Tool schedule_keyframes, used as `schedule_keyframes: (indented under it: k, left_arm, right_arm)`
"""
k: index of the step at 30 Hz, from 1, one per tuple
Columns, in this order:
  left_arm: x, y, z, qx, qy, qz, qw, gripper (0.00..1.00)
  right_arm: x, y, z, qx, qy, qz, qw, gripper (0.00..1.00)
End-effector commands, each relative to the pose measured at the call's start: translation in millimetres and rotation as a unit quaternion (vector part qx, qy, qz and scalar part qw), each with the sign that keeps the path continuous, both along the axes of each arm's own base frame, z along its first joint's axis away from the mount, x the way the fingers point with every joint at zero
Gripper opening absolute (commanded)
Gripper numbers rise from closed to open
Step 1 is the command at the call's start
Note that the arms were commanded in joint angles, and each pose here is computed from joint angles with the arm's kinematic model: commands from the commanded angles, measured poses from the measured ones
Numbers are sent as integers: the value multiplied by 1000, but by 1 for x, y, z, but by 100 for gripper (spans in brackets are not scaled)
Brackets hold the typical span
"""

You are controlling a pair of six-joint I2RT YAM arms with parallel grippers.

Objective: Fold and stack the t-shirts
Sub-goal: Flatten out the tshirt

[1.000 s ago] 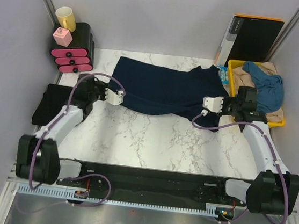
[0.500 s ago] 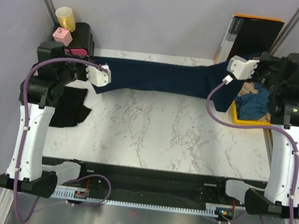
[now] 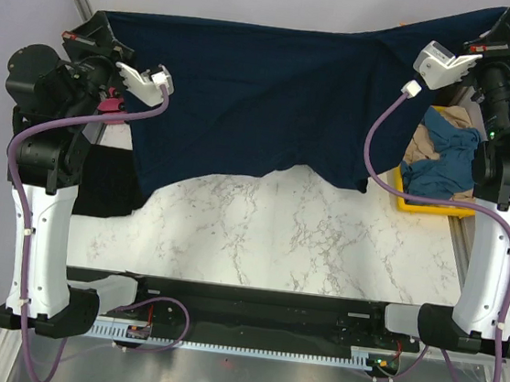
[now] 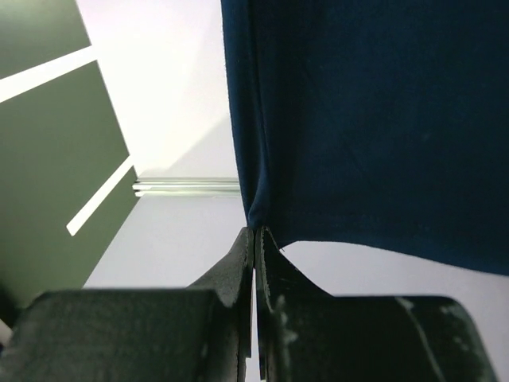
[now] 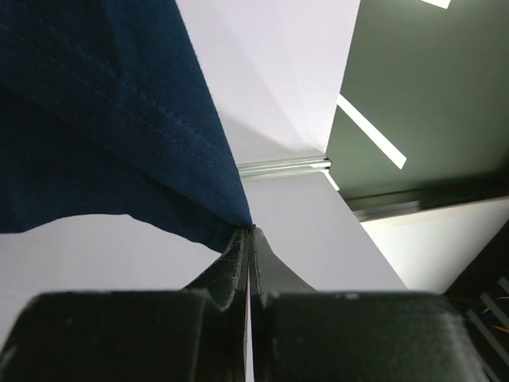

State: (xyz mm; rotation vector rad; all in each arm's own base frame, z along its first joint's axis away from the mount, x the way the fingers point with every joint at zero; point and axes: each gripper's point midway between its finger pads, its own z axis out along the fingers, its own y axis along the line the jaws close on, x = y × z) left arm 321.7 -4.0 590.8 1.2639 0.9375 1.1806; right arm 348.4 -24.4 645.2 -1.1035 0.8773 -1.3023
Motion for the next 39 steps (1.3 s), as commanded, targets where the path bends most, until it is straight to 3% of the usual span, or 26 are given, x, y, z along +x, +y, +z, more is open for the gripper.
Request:
schedule_keyframes:
  k: [1, 6, 12, 17, 18, 19, 21, 22, 24, 26, 29, 31, 32, 34, 35, 38, 39]
  left_arm:
    - [-3, 8, 23, 14, -48, 18, 999, 2]
    - [47, 2, -56, 50, 62, -11, 997, 2]
    - [130, 9, -118, 80, 144, -29, 986, 2]
    - [195, 12, -126, 80, 145, -24, 986, 2]
    - [200, 16, -102, 83, 114, -11, 990, 2]
    - [225, 19, -116, 83, 118, -5, 990, 2]
    - [235, 26, -72, 85, 49, 15, 995, 2]
    - [250, 27, -75, 88, 42, 19, 995, 2]
    - [242, 31, -17, 85, -49, 34, 995, 2]
    - [227, 34, 19, 75, -105, 42, 991, 2]
    - [168, 34, 92, 53, -217, 49, 974, 2]
    - [145, 32, 110, 35, -249, 40, 967, 2]
    - [138, 30, 113, 31, -255, 37, 966, 2]
    - [126, 28, 105, 22, -252, 32, 967, 2]
    - [125, 26, 98, 21, -246, 31, 969, 2]
    - [142, 24, 40, 16, -197, 30, 980, 2]
    - [163, 26, -11, 10, -140, 35, 989, 2]
  right_arm:
    - [-21, -6, 26, -13, -54, -21, 998, 0]
    - [27, -5, -34, -22, 13, -16, 1000, 0]
    - [109, -15, -64, -10, 20, -32, 999, 0]
    - [156, -18, -60, 0, -6, -26, 1000, 0]
    - [176, -20, -71, -2, -3, -29, 1000, 0]
    - [181, -21, -66, -6, -20, -31, 999, 0]
    - [196, -26, -53, -7, -55, -44, 997, 0]
    - [185, -27, -24, -11, -97, -50, 994, 0]
    - [187, -30, -7, -12, -129, -57, 990, 0]
    - [155, -34, 39, -24, -184, -63, 981, 0]
    - [99, -31, 85, -54, -225, -53, 972, 0]
    - [92, -27, 82, -63, -207, -40, 976, 0]
    - [71, -24, 92, -63, -215, -37, 974, 0]
    - [90, -24, 58, -59, -162, -28, 985, 0]
    - [78, -22, 58, -58, -160, -27, 985, 0]
    - [93, -21, 8, -47, -106, -19, 993, 0]
    - [96, -19, -7, -42, -88, -14, 995, 0]
